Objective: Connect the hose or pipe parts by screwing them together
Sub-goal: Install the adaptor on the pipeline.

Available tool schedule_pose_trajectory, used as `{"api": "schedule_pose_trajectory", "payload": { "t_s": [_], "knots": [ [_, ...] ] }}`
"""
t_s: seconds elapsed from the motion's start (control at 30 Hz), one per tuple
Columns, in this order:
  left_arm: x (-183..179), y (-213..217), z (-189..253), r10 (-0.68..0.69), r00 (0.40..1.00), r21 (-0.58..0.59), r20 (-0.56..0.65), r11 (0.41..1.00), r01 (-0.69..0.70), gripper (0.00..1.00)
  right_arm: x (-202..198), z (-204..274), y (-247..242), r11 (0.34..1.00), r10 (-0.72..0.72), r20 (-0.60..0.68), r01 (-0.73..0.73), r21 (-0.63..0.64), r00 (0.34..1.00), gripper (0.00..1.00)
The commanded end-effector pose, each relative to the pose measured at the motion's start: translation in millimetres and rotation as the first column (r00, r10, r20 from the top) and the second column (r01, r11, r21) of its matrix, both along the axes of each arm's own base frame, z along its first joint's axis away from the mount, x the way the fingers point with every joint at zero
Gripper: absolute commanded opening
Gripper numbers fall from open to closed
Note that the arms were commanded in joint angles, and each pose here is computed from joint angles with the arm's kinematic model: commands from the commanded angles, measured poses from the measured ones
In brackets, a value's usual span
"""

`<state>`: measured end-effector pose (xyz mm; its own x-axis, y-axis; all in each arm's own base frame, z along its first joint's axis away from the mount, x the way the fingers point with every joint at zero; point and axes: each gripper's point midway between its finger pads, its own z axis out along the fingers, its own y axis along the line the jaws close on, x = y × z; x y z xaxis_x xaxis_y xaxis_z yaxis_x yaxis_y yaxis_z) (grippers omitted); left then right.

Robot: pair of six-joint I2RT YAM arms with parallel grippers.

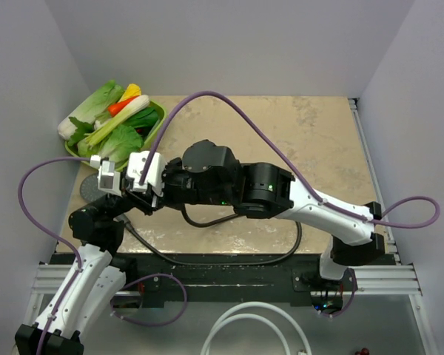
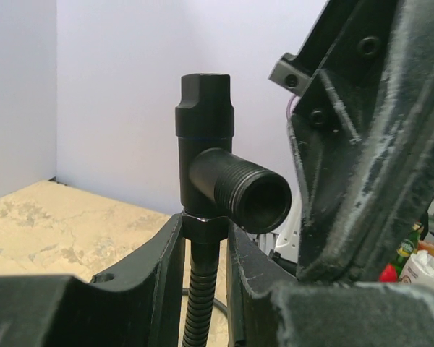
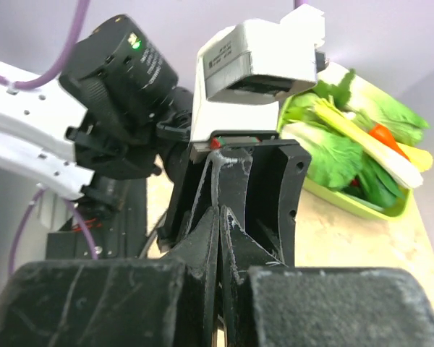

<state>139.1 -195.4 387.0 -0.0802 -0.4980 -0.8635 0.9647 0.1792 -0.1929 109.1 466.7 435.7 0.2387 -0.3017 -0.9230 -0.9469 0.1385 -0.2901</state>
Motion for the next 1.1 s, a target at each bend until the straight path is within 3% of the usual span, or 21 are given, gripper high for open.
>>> {"api": "schedule_pose_trajectory", "payload": {
  "t_s": [0.0,0.13,0.17,0.2,0.27,0.3,0.37,0.43,0.63,0.83,0.93,0.97,1.07],
  "knots": [
    [-9.5,5.1,23.0,0.017,0.996,-0.044,0.088,0.999,-0.013,0.0,34.3,13.9,-7.3,0.985,-0.169,0.096,0.17,-0.005,0.981,0.0],
    [-12.5,5.3,23.4,0.006,0.996,-0.049,0.087,0.999,-0.002,0.0,31.3,30.2,-8.2,0.989,-0.148,0.111,0.145,0.03,0.983,0.01],
    [-13.9,5.4,23.1,0.002,0.996,-0.05,0.087,0.999,0.003,0.0,29.2,39.0,-8.8,0.99,-0.138,0.115,0.132,0.056,0.984,0.06],
    [-13.7,5.3,22.5,0.001,0.996,-0.051,0.087,0.999,0.003,0.0,26.8,51.6,-14.6,0.988,-0.134,0.115,0.124,0.091,0.984,0.2],
    [-14.8,5.4,22.7,-0.003,0.996,-0.054,0.085,0.999,0.007,0.0,13.0,69.7,-16.8,0.987,-0.066,0.113,0.049,0.153,0.991,0.33],
    [-14.7,5.4,22.9,-0.004,0.996,-0.054,0.086,0.998,0.008,0.0,7.4,88.9,-31.0,0.978,-0.057,0.119,0.032,0.205,0.991,0.47],
    [-15.6,5.6,23.9,-0.004,0.996,-0.056,0.089,0.998,0.009,0.0,0.4,98.2,-35.3,0.967,-0.028,0.128,-0.005,0.254,0.991,0.59],
    [-16.8,5.8,24.7,-0.006,0.996,-0.058,0.091,0.998,0.012,0.0,-3.3,112.5,-55.8,0.952,-0.035,0.139,-0.009,0.305,0.99,0.62],
    [-23.0,6.0,25.9,-0.026,0.995,-0.061,0.097,0.998,0.032,0.0,33.6,130.2,-102.5,0.909,-0.245,0.142,0.176,0.379,0.959,0.51],
    [-38.4,6.0,30.1,-0.085,0.99,-0.066,0.113,0.993,0.093,0.0,81.6,113.3,-114.4,0.908,-0.273,0.098,0.222,0.356,0.957,0.34],
    [-46.3,6.3,32.5,-0.128,0.988,-0.08,0.086,0.988,0.135,0.0,78.1,109.2,-106.8,0.933,-0.123,0.099,0.081,0.349,0.987,0.24],
    [-48.4,6.5,32.5,-0.149,0.987,-0.09,0.056,0.984,0.154,0.0,63.7,109.7,-100.3,0.936,-0.011,0.102,-0.026,0.351,0.995,0.22],
    [-50.0,3.9,28.3,-0.191,0.982,-0.105,-0.002,0.976,0.19,0.0,56.4,105.9,-91.6,0.925,0.126,0.092,-0.151,0.348,0.988,0.13]
  ]
}}
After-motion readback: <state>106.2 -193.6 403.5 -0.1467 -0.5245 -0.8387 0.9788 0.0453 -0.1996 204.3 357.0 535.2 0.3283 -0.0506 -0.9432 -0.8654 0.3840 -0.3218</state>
